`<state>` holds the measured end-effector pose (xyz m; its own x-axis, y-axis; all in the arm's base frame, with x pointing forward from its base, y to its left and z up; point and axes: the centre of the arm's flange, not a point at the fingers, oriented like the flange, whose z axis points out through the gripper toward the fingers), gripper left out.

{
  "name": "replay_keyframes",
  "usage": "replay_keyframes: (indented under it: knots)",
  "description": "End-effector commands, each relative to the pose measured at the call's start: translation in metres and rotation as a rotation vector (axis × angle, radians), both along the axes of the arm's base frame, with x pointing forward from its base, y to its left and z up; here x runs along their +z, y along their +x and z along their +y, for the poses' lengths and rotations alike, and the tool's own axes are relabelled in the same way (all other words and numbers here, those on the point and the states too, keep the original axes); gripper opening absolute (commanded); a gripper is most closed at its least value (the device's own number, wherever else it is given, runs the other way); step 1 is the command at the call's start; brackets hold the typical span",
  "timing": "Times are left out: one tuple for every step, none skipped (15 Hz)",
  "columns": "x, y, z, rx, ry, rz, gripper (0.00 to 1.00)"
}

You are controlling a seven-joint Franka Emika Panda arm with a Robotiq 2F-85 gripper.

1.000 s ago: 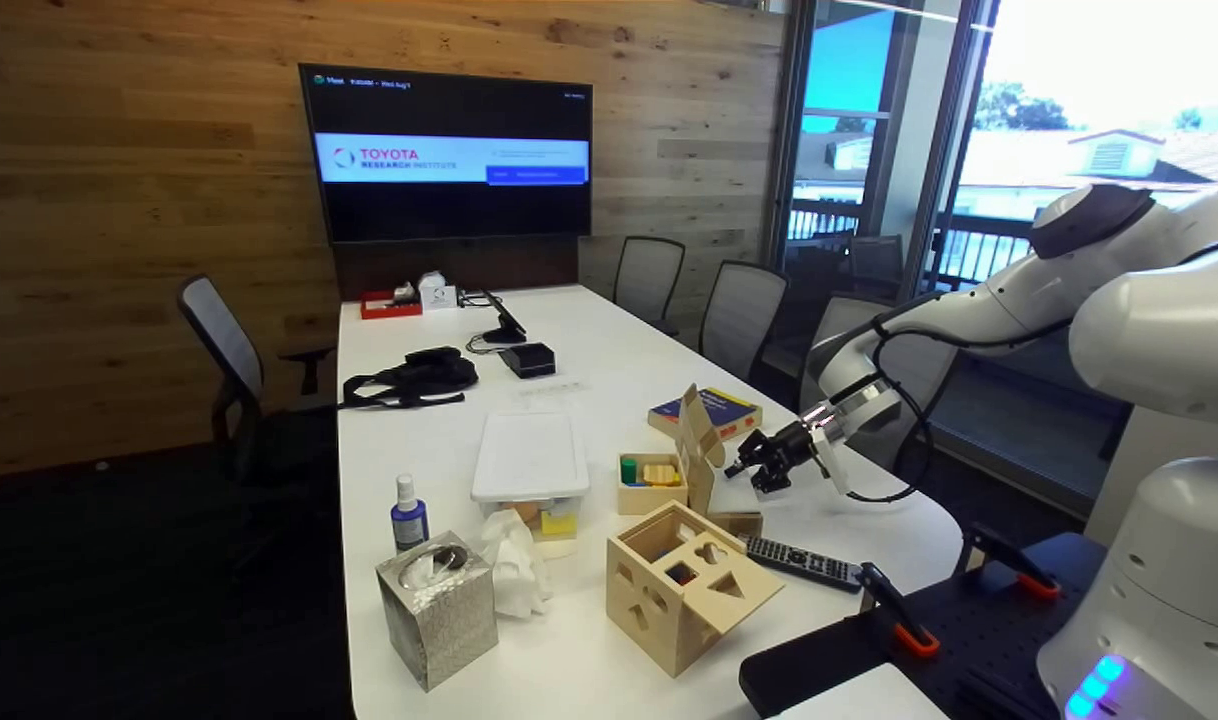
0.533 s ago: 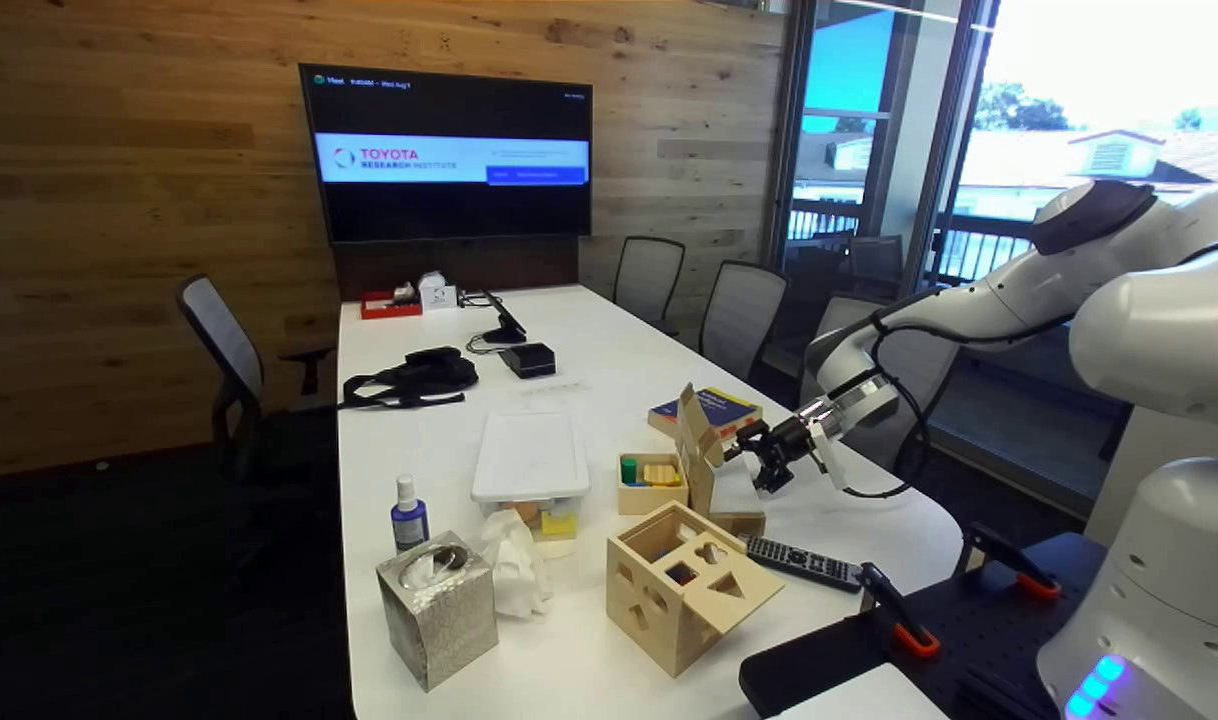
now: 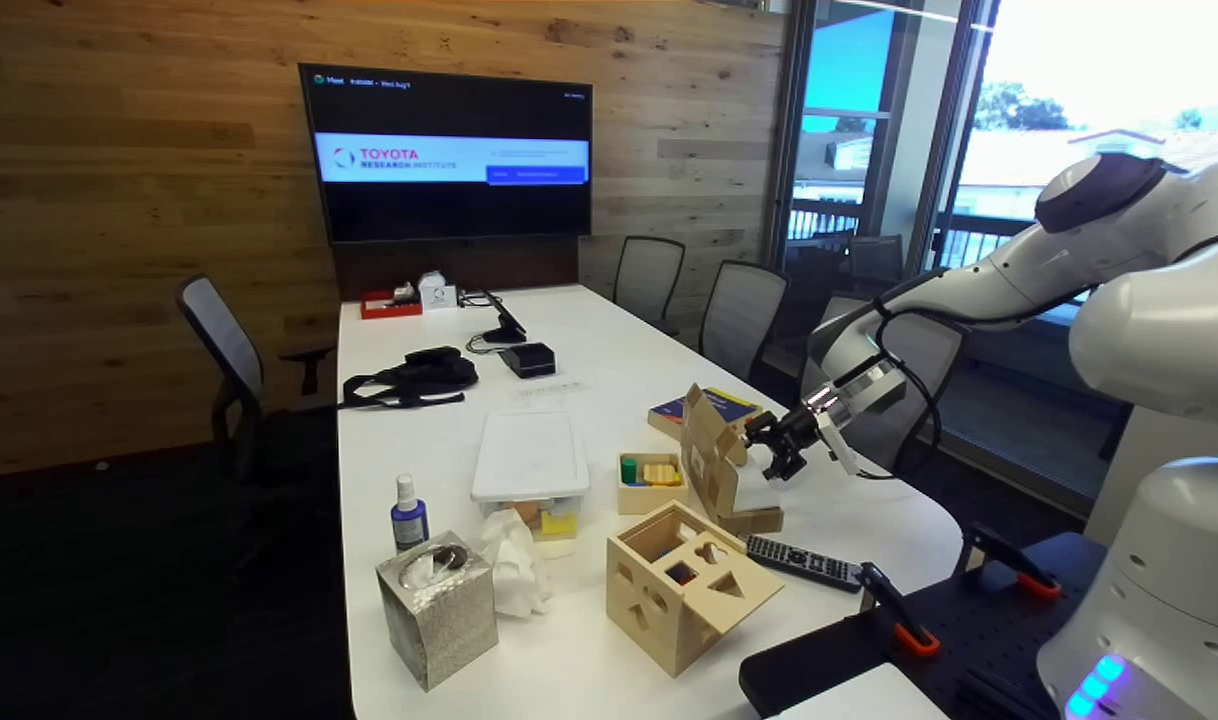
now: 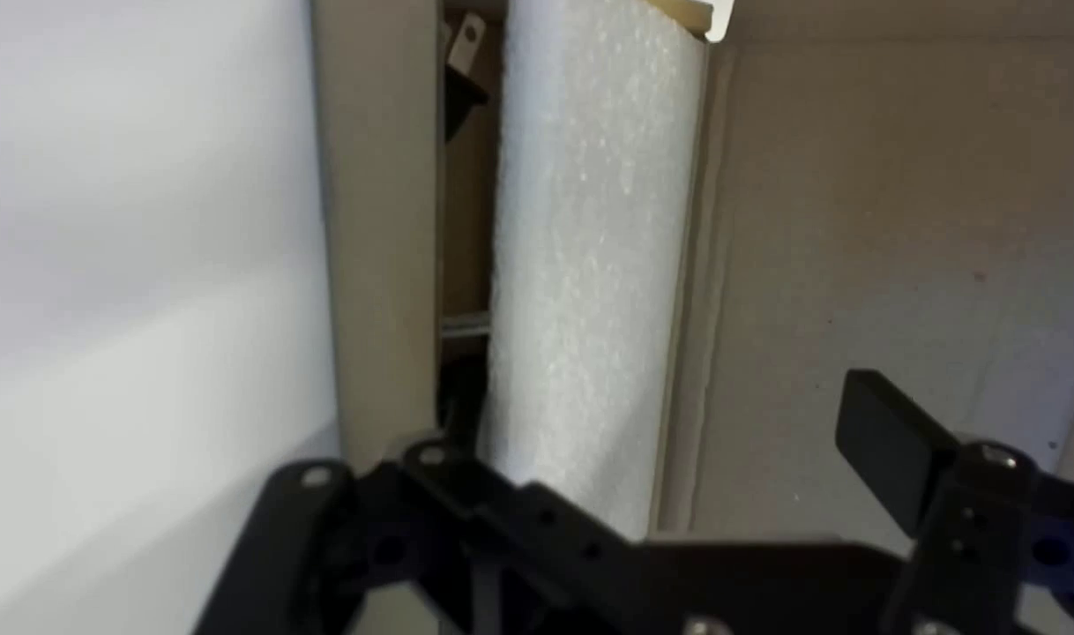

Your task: Put the packing foam into the cardboard box

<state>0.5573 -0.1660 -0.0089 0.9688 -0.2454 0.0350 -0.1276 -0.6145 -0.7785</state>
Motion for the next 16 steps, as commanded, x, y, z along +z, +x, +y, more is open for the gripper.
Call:
replay_keyframes:
  knots:
    - [0.030, -0.002, 0.007, 0.046, -0.056, -0.012, 1.00]
    - [0.033, 0.000, 0.008, 0.056, -0.064, -0.018, 1.00]
    - [0.039, 0.000, 0.010, 0.056, -0.082, -0.010, 1.00]
    - [0.043, 0.001, 0.010, 0.057, -0.092, -0.010, 1.00]
    - [0.047, 0.001, 0.011, 0.056, -0.107, -0.001, 1.00]
    - [0.052, 0.000, 0.010, 0.052, -0.122, 0.010, 1.00]
    - [0.055, 0.000, 0.008, 0.043, -0.141, 0.022, 1.00]
    - [0.056, -0.001, 0.005, 0.031, -0.160, 0.039, 1.00]
    - [0.057, -0.001, 0.002, 0.018, -0.177, 0.060, 1.00]
    - [0.056, -0.002, -0.002, -0.002, -0.201, 0.088, 1.00]
    - [0.057, -0.003, -0.006, -0.015, -0.217, 0.105, 1.00]
    - [0.057, -0.005, -0.009, -0.031, -0.240, 0.122, 1.00]
    - [0.057, -0.005, -0.012, -0.036, -0.258, 0.125, 1.00]
    - [0.058, -0.005, -0.013, -0.037, -0.276, 0.126, 1.00]
    - [0.059, -0.005, -0.011, -0.025, -0.288, 0.118, 1.00]
    - [0.062, -0.005, -0.008, -0.012, -0.305, 0.116, 1.00]
